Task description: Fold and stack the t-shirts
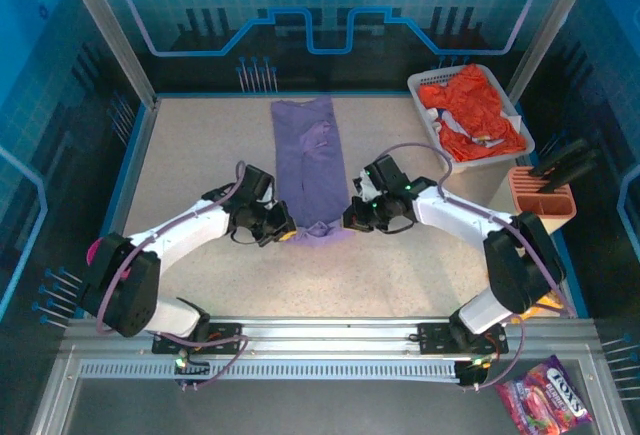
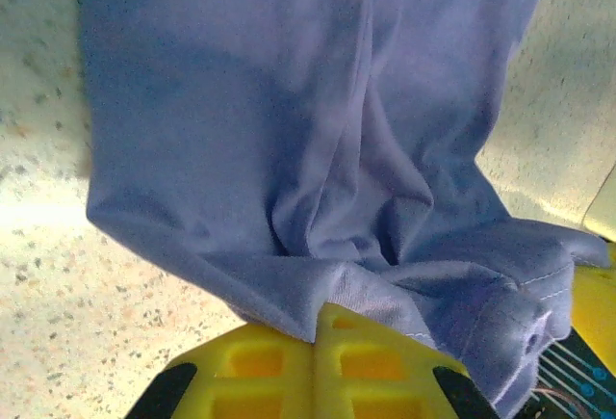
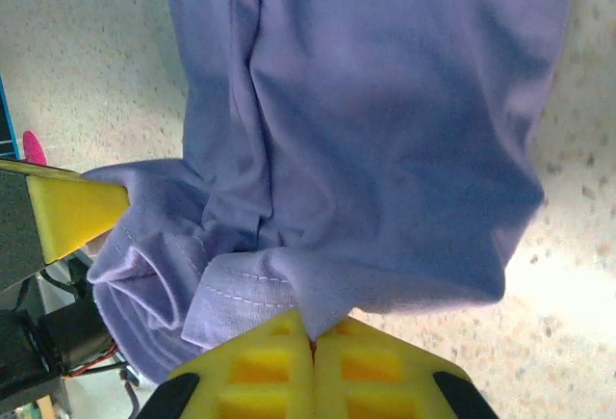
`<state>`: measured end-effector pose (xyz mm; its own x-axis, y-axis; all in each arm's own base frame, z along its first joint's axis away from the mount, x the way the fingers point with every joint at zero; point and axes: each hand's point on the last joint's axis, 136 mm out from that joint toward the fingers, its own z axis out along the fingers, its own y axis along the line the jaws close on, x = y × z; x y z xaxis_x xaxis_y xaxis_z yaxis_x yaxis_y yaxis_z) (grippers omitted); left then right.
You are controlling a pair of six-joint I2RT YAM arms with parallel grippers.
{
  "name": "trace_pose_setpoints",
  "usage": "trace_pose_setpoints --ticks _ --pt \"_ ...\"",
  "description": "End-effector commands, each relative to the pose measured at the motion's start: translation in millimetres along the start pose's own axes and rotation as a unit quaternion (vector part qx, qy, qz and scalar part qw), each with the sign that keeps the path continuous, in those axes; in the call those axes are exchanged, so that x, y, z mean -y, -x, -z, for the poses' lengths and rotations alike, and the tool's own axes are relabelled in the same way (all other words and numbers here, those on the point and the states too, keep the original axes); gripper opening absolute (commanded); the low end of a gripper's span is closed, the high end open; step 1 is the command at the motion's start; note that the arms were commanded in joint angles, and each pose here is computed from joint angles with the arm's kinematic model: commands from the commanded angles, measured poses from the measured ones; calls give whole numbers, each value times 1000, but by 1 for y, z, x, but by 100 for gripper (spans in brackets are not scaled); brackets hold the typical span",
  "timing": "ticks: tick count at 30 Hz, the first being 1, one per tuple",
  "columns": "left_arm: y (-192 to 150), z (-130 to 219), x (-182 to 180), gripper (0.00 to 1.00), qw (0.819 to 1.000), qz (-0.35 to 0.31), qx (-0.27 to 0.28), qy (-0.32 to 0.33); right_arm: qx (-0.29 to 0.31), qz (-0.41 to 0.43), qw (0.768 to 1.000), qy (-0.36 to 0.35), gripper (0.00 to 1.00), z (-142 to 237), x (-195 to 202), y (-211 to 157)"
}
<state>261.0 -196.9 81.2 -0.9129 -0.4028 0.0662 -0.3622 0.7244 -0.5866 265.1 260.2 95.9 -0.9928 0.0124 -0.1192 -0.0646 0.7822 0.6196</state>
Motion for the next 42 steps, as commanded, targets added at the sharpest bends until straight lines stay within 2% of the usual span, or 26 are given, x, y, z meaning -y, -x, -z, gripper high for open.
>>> trace_pose_setpoints --ticks 1,14,25,42 --pt "17 6 0 0 1000 -8 11 11 -3 10 1000 -12 0 2 5 16" --pt "98 6 20 0 999 -6 44 -1 4 9 1000 6 0 -10 2 101" --pt "164 6 37 0 998 -8 63 -12 4 3 1000 17 0 -28 -1 155" --pt "214 -10 35 0 997 5 72 -27 13 -17 1000 18 0 -52 11 211"
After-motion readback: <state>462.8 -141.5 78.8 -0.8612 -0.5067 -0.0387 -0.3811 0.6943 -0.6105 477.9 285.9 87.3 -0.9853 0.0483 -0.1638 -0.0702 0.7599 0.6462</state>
